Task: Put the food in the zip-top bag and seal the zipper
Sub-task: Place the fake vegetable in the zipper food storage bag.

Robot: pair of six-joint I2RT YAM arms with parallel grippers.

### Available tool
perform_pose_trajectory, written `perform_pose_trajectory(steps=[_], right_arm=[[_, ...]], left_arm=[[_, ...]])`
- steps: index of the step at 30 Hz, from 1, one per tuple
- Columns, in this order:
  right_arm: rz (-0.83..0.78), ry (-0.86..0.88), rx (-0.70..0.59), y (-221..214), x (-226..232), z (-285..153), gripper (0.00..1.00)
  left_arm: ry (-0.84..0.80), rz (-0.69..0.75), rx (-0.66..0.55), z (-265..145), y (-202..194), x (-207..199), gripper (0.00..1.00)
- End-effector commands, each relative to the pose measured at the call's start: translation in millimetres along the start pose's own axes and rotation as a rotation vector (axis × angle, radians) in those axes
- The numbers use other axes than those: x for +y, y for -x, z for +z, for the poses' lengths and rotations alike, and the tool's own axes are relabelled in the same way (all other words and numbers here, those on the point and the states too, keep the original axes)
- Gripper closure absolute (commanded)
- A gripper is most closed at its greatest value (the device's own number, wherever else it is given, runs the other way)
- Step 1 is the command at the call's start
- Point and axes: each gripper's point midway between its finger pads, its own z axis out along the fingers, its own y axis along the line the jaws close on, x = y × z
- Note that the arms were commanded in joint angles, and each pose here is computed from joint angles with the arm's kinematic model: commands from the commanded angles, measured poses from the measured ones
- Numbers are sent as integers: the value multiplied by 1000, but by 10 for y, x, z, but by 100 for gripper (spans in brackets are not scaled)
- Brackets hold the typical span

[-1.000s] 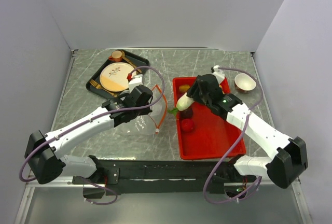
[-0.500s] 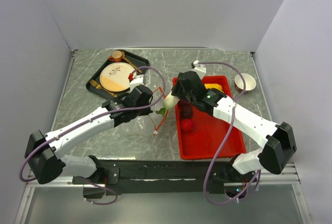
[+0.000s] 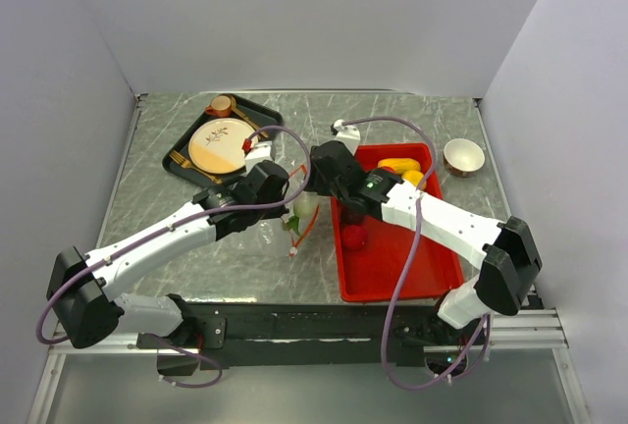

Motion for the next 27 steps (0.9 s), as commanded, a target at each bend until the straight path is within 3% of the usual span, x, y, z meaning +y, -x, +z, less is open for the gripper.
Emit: perform_pose_trajectory(steps=[1,10,12,16,24,27], right_arm=[[-11,71,-56,177,224,-73,46],[-76,192,-26,56,447,-144,34],[-79,192,-25,55,460,-148,19],[-66,174,-34,57,409,-176,7],[57,31,-131,204,-35,-355,4],[56,40,-78,115,-77,-342,13]], left_arm=[[-46,-39,-59,-87,176,-94,99],[-51,-70,-98,-146,251,-73,99],[-47,-71,-105,-157,264,-59,99],[-37,-74,-106,-157,268,-45,99],[2,-85,-104,-135,231,41,99],[7,-84,-106,-136,230,55,99]])
